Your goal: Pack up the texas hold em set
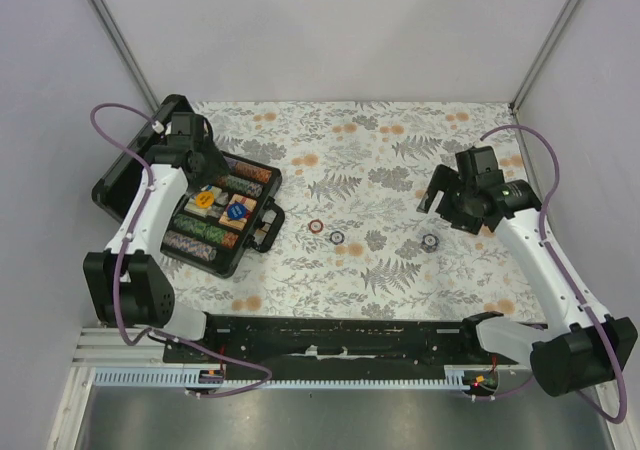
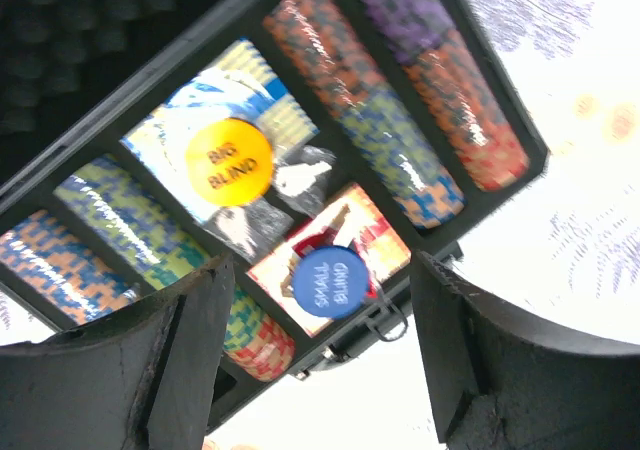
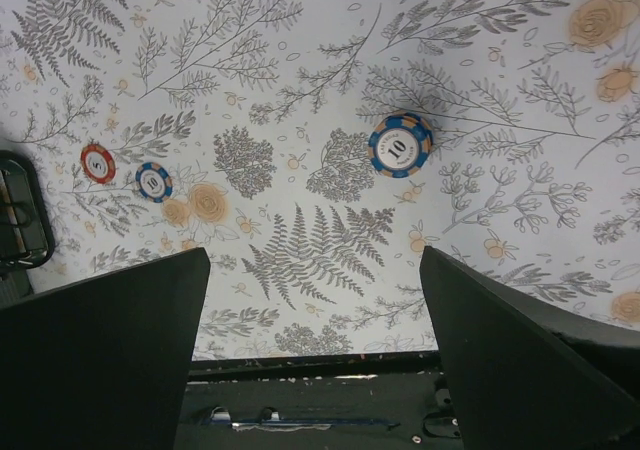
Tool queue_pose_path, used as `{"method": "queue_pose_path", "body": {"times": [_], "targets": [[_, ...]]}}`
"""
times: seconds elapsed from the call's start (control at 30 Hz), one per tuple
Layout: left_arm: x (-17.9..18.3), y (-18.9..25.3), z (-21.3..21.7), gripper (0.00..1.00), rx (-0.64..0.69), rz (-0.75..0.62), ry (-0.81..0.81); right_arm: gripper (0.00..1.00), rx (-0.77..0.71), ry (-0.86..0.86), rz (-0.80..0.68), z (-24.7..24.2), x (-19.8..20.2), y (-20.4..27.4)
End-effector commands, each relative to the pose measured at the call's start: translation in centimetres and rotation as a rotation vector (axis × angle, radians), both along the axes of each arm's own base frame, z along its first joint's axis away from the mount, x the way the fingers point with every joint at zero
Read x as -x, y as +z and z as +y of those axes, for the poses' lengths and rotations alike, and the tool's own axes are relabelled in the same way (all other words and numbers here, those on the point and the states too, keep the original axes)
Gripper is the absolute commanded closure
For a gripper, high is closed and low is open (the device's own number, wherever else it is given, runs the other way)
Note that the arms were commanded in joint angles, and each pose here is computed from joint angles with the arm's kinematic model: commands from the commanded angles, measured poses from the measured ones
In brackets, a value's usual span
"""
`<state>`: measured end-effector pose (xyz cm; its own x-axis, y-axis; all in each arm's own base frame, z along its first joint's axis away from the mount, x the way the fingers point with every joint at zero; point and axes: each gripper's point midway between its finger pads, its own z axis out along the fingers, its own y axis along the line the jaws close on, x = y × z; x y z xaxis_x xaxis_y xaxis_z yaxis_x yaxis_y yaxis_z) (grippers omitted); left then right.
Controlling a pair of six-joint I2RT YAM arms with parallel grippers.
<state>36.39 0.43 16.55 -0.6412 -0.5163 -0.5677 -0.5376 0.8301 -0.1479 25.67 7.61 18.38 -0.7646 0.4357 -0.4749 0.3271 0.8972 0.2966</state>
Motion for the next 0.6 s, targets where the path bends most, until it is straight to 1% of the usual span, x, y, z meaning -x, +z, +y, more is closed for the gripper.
{"method": "queue_pose_path", "body": {"times": [0.0, 0.1, 0.27, 0.4, 0.57], "targets": [[0.8, 2.9, -4.3, 0.23, 0.085, -0.07, -0.207, 0.06, -0.074, 0.114, -0.022, 3.0, -1.2, -0.1], [1.7, 4.2, -6.8, 0.23, 0.112, -0.105, -0.3, 0.06, -0.053, 0.18, -0.019, 5.1, -1.6, -0.5], [3.4, 5.6, -10.1, 0.23, 0.117, -0.151, -0.411, 0.06, -0.004, 0.325, 0.002, 10.7, -1.9, -1.7], [4.8, 6.3, -10.9, 0.23, 0.141, -0.197, -0.441, 0.06, 0.062, 0.501, 0.05, 15.6, -2.0, -4.0], [6.0, 6.8, -10.3, 0.23, 0.106, -0.222, -0.477, 0.05, 0.235, 0.672, 0.149, 20.2, -1.5, -7.0]]}}
